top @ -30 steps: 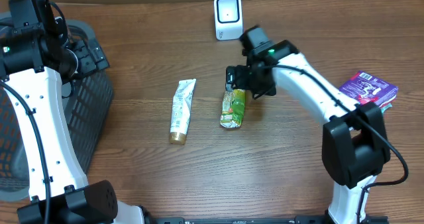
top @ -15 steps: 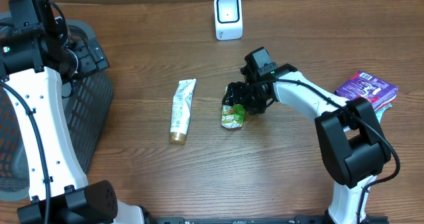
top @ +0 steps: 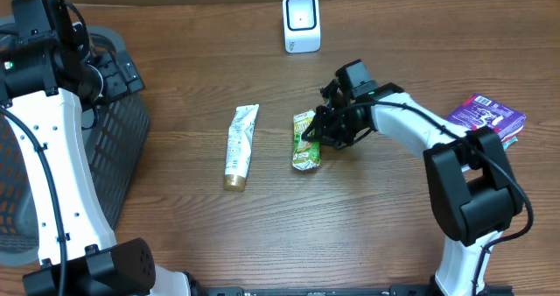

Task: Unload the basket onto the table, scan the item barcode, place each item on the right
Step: 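Lift the yellow pouch and carry it toward the scanner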

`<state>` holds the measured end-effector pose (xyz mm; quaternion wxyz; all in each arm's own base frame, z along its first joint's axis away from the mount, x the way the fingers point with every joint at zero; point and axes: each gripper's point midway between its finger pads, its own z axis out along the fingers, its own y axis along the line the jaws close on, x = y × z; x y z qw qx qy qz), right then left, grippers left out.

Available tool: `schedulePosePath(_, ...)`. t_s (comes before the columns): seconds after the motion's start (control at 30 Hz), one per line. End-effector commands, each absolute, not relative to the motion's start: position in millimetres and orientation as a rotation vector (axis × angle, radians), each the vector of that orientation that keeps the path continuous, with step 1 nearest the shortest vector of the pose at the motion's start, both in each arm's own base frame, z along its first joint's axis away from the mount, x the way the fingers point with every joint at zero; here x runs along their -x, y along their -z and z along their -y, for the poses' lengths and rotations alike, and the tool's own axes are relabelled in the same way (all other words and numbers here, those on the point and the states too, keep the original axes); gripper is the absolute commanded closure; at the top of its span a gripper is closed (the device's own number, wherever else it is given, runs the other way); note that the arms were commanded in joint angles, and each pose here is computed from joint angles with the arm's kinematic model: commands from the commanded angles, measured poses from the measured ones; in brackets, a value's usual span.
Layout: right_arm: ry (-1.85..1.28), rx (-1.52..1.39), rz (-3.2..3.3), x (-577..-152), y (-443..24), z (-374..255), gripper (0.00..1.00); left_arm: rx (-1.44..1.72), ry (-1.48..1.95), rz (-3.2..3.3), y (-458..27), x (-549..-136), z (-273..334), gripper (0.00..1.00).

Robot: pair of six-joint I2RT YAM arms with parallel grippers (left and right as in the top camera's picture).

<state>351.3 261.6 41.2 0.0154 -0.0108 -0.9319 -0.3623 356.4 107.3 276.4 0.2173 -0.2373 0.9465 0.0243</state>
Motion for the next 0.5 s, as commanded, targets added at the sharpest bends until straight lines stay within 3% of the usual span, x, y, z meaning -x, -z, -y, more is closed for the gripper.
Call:
schedulePosePath(0.0,1.785,-0.261,2.591,-351.2,-155.3,-275.0,0.87,0.674,-0.059,-2.613,-277.6,-357.6,-108.5,0.0)
schedulePosePath(0.17,2.22,-0.424,2.149,-345.1,-247.4,-244.4,0.94,0.674,-0.059,-2.613,-277.6,-357.6,-108.5,0.0)
schedulePosePath(0.47,2.183,-0.268,2.154,-370.7,-279.3,-230.2,0.96,0.674,-0.059,-2.613,-277.6,-357.6,-108.5,0.0)
